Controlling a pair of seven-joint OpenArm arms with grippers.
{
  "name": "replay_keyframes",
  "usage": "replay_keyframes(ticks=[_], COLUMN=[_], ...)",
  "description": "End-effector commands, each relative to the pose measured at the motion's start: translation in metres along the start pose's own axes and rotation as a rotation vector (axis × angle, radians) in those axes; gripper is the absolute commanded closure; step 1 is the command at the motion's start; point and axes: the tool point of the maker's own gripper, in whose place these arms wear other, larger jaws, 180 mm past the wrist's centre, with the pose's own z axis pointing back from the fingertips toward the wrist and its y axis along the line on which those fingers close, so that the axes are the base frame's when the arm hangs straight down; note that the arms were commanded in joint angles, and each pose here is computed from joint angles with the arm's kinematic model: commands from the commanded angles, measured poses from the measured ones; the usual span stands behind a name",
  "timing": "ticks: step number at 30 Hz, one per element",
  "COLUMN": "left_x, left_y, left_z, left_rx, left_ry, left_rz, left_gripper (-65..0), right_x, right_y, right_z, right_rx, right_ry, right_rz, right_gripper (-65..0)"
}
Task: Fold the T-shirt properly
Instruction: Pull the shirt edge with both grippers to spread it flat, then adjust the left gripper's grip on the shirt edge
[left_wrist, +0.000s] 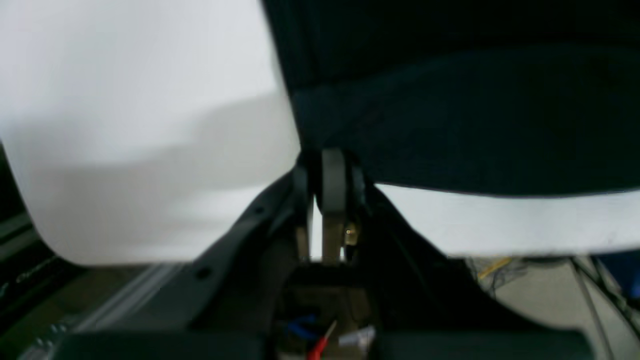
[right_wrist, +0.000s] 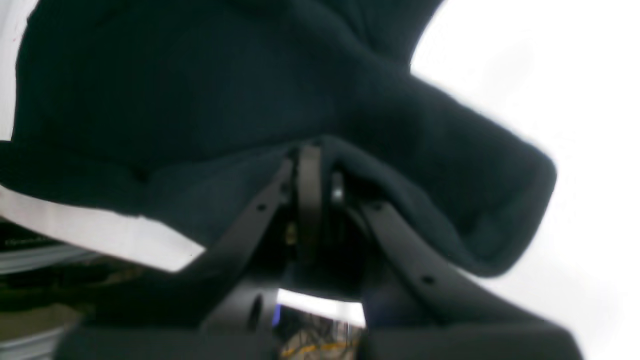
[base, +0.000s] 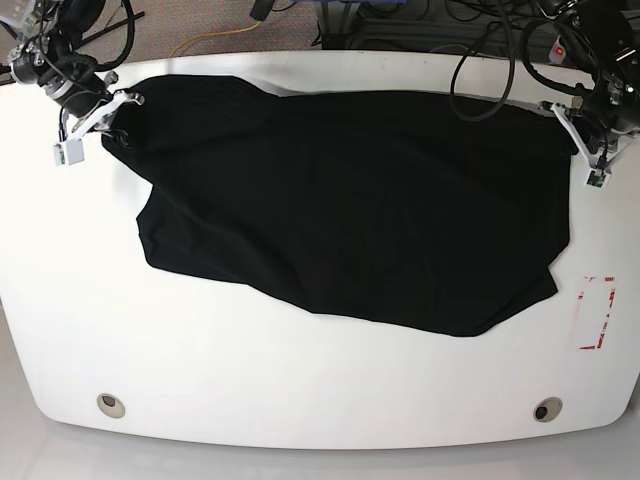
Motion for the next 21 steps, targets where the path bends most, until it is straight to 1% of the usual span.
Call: replay_keyframes(ticks=[1, 9, 14, 18, 19, 21], left_x=[-0.028, -0.115, -0.147, -0.157, -0.156, -0.156], left_y=[-0.004, -0.024, -0.031, -0.028, -0.030, -0.031], left_z=[0.004, 0.015, 0.024, 0.028, 0.027, 0.027], left_rx=[-0.003, -0.063, -0.086, -0.087, -0.096, -0.104], left_ry=[0.071, 0.293, 0.376, 0.414, 0.418, 0.421], left_rz=[-0.036, -0.071, -0.086, -0.122, -0.141, -0.167], left_gripper=[-1.0, -1.0, -1.0, -2.1, -4.0, -11.7], right_x=[-0.004, -0.029, -0.043, -0.048, -0.049, -0.051], right_y=[0.001, -0.003, -0.004, -0.004, -0.004, -0.004], right_z=[0.008, 0.016, 0.021, 0.023, 0.023, 0.023], right_rx=[-0.001, -0.017, -0.024, -0.027, -0.027, -0.028], right_ry=[0.001, 0.065, 0.103, 0.117, 0.123, 0.129], right_rz=[0.013, -0.009, -0.021, -0.024, -0.025, -0.025], right_gripper=[0.0, 0.0, 0.0, 0.0, 0.0, 0.0])
